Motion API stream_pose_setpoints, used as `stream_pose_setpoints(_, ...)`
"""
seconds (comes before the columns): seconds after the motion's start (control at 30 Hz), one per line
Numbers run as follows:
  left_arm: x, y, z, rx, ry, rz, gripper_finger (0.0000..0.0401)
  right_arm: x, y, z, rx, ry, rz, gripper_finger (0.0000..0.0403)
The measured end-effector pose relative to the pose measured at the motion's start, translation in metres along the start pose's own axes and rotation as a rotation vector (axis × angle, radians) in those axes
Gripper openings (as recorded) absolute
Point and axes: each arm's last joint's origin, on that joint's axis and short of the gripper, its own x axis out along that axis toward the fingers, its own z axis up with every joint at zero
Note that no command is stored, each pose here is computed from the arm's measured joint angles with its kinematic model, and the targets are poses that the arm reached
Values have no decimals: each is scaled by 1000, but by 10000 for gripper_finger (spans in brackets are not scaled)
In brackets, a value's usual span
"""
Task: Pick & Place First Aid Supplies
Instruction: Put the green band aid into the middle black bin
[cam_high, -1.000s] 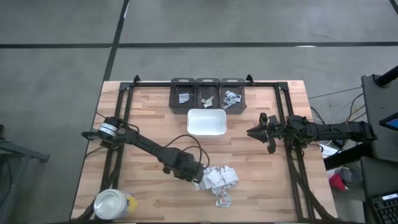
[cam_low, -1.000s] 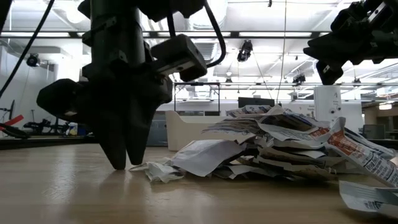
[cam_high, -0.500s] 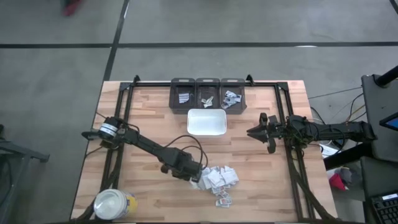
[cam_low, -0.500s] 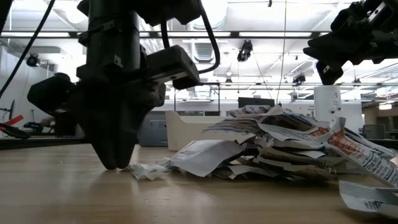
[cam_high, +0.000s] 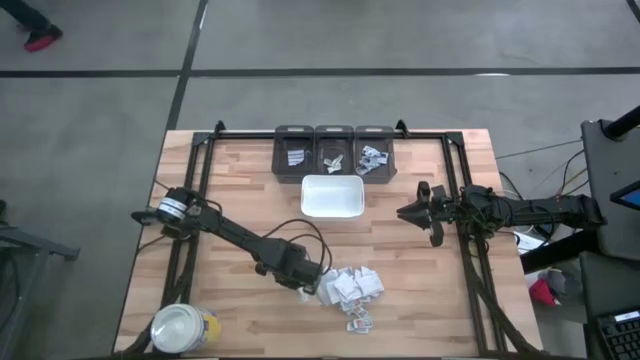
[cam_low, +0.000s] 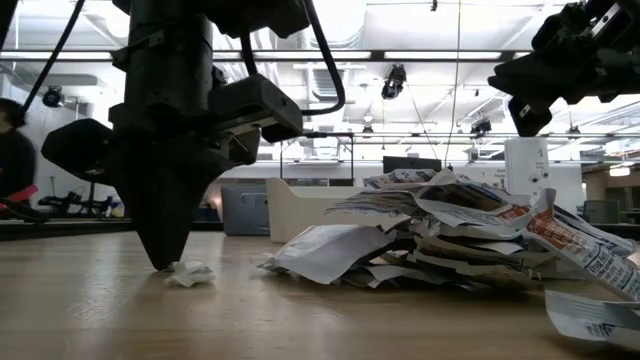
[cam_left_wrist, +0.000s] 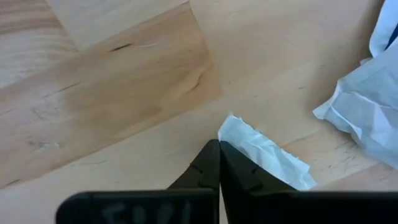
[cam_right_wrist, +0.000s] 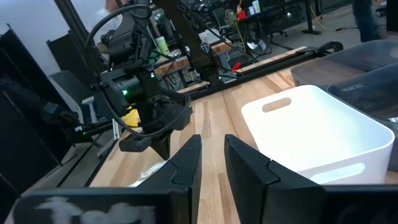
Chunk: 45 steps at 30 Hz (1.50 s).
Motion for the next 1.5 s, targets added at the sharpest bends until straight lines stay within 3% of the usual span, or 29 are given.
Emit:
stream_pose_setpoints(0.47, -26, 1, 1, 53, -85, -29, 1, 0, 0, 0, 0, 1, -1, 87)
stream_pose_setpoints(0.8, -36, -3, -1, 90, -92, -66, 1, 0, 0, 0, 0, 1, 0, 71)
stream_pose_setpoints(1.13, -70, -15, 1, 155, -222, -160, 0, 0, 0, 0, 0, 1, 0, 69)
stream_pose_setpoints(1.5, -91, -9, 1, 163, -298, -150, 0, 0, 0, 0, 0, 1, 0, 86)
